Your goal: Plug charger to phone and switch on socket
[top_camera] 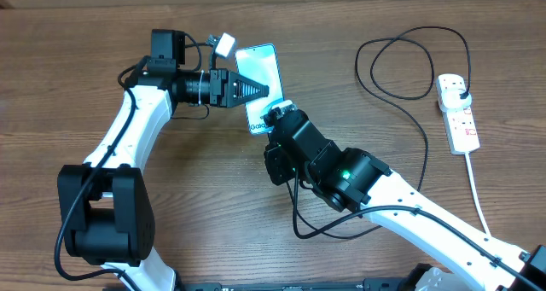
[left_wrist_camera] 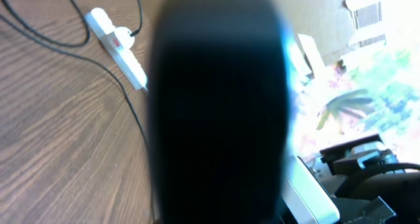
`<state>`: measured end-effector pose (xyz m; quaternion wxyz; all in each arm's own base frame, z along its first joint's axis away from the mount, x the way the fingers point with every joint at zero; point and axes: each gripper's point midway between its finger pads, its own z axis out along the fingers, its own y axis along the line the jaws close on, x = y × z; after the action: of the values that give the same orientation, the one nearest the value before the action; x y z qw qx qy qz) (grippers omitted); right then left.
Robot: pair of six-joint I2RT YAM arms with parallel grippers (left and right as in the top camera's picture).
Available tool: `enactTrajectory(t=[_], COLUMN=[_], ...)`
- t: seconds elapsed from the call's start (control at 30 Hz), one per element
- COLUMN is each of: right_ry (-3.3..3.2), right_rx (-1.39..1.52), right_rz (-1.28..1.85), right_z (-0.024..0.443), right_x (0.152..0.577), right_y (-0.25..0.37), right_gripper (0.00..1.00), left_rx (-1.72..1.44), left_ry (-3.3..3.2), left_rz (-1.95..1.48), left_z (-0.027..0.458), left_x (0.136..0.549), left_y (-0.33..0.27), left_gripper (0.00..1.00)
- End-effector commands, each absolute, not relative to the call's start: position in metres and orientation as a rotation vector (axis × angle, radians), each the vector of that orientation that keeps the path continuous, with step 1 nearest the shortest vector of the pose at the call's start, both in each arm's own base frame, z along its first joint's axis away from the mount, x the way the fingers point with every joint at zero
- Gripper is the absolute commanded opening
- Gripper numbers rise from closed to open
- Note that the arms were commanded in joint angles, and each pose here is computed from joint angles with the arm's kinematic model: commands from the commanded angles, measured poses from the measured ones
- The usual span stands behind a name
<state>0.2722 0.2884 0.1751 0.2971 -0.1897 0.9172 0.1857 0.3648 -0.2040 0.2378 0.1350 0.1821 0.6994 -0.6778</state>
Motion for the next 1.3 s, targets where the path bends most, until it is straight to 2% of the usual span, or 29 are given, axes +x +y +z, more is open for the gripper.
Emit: enactTrajectory(t=[0.0,0.23,0.37,0.43,0.53,0.8,0.87,0.9,0.97,1.0,1.13,1.27], right_ry=[2.293,2.227,2.21,2.219,2.243,2.256,2.23,2.217,2.166,2.134,2.056,1.994], right_rx=[-0.428,-0.415,-0.41,-0.422,-0.453,-0.457,-0.447,-0.44,-0.407,-0.376,-0.268,-0.19], right_rz=[0.503,0.545,0.557,0.572,0.605,0.599,0.609,0.611,0.605,0.584,0.486,0.43], right_z=[0.217,0.265,0.274,0.273,0.271,0.29,0.305,0.31,0.329,0.34,0.365,0.383], right_x=[0.299,0.304,0.305,0.302,0.293,0.268,0.258,0.255,0.249,0.246,0.237,0.223], right_y=[0.296,0.302,0.303,0.305,0.306,0.278,0.267,0.262,0.246,0.234,0.189,0.152], right_gripper=[0.04,0.04,0.04,0.09,0.24,0.49,0.62,0.64,0.8,0.85,0.91,0.95], left_rx=[0.689,0.695,0.693,0.686,0.688,0.653,0.582,0.536,0.346,0.293,0.315,0.249], left_ry=[1.91,1.901,1.902,1.908,1.908,1.987,2.141,2.214,2.42,2.458,2.417,2.517], left_rz=[-2.009,-2.001,-2.001,-2.006,-2.003,-1.996,-1.937,-1.898,-1.728,-1.627,-1.488,-1.348], left_z=[0.255,0.248,0.245,0.245,0.245,0.238,0.224,0.217,0.194,0.187,0.188,0.166], left_x=[0.347,0.334,0.326,0.325,0.325,0.327,0.334,0.339,0.36,0.372,0.388,0.388], left_y=[-0.222,-0.22,-0.219,-0.219,-0.219,-0.222,-0.227,-0.229,-0.238,-0.247,-0.272,-0.266], left_gripper=[0.04,0.04,0.04,0.04,0.04,0.04,0.04,0.04,0.04,0.04,0.05,0.04])
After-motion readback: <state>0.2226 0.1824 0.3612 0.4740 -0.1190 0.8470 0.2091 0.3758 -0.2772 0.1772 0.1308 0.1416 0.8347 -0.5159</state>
